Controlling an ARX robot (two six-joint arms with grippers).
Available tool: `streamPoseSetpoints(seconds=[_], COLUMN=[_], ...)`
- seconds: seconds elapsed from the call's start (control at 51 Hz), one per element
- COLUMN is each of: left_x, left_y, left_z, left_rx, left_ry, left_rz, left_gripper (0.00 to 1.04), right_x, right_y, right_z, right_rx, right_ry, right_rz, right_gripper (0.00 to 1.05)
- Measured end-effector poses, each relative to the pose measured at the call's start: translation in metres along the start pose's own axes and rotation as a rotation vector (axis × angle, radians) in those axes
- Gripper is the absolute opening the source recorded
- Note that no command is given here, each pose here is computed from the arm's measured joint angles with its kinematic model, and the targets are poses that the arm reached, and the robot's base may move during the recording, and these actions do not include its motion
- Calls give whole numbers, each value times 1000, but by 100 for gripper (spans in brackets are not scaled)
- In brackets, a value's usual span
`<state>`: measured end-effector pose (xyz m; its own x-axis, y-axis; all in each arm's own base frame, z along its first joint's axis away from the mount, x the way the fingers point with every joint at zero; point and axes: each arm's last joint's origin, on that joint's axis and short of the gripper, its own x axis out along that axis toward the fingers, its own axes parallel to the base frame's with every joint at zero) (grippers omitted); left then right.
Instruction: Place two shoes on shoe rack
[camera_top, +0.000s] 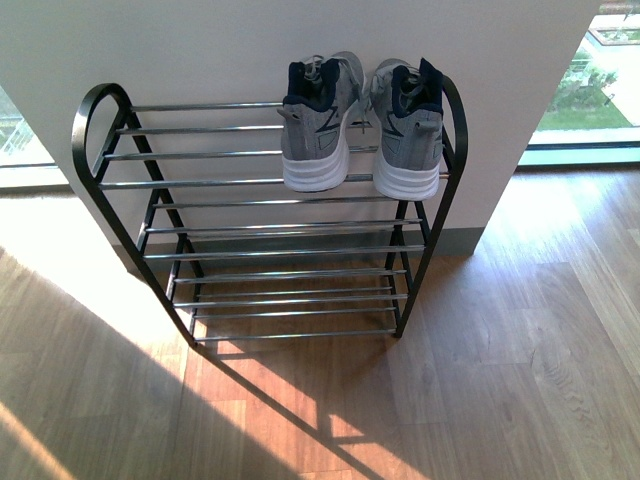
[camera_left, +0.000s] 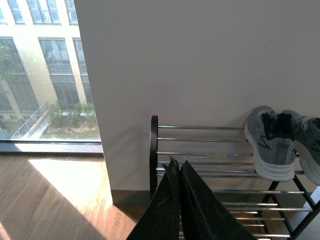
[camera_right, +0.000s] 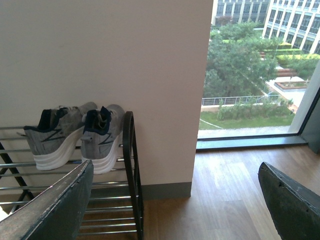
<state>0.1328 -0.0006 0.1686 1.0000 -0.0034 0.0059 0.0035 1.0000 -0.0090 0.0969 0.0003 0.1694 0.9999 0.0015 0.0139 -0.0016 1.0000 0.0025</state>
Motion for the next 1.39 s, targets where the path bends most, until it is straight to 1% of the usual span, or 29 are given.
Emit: streamPoseSetpoints(seconds=[0.726,0.883,0.961,1.0,1.334,1.353,1.392], left_x=[-22,-25,-31,-34,-35,-35,-35], left_y=[0,0,0,0,0,0,0], left_z=[3,2,-2,-1,-1,-1,-1], left_rx=[2,2,2,2,2,1,1], left_ry=[-11,-10,24,11,8,8,8], left_rz=[-1,-1,-1,-1,0,0,0], left_gripper=[1,1,1,1,1,2,7], right_x=[0,0,0,0,0,0,0], right_y=[0,0,0,0,0,0,0], right_z=[0,0,0,0,0,0,0], right_rx=[0,0,0,0,0,0,0], right_ry=[0,0,0,0,0,0,0], right_rz=[0,0,0,0,0,0,0], right_gripper=[96,96,96,96,96,96,96])
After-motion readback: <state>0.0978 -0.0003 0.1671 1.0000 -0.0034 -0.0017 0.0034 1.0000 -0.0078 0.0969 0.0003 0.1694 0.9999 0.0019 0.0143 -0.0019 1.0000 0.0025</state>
